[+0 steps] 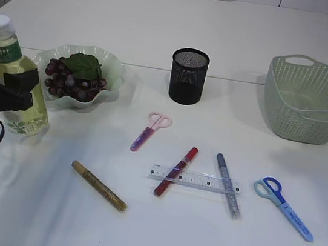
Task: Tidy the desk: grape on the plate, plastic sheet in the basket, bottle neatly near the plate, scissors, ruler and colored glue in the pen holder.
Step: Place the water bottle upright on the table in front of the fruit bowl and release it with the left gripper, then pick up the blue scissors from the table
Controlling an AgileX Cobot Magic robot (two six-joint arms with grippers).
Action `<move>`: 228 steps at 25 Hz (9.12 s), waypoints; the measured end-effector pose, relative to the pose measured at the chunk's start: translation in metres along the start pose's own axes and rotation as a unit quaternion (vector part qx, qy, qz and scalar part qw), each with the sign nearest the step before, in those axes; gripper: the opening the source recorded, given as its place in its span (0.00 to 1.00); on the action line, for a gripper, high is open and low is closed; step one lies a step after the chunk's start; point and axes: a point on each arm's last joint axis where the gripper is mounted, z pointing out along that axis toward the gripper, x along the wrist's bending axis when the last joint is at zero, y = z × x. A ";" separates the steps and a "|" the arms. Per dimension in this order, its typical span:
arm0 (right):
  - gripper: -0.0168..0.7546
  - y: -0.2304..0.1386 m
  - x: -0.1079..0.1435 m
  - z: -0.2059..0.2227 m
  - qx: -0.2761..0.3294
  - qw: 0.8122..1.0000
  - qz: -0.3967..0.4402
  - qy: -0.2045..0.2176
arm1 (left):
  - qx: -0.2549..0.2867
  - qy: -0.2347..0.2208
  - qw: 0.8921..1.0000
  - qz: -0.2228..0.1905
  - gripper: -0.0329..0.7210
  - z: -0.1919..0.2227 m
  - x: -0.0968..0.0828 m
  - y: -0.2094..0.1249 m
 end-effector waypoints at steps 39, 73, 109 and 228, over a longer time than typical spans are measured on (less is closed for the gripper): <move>0.72 0.000 0.000 0.000 0.001 1.000 -0.001 -0.001 | 0.029 -0.013 0.999 0.010 0.71 0.016 0.000 -0.029; 0.73 -0.001 0.001 0.000 0.002 1.000 0.001 0.008 | 0.007 -0.005 1.000 -0.015 0.83 0.003 0.001 -0.016; 0.72 -0.001 0.001 0.000 0.002 1.000 0.001 0.008 | -0.082 -0.012 0.997 0.000 0.82 -0.034 -0.005 0.068; 0.71 -0.027 0.057 0.249 0.226 0.938 -0.258 0.048 | 0.421 0.023 0.906 -0.028 0.68 -0.165 -0.013 0.151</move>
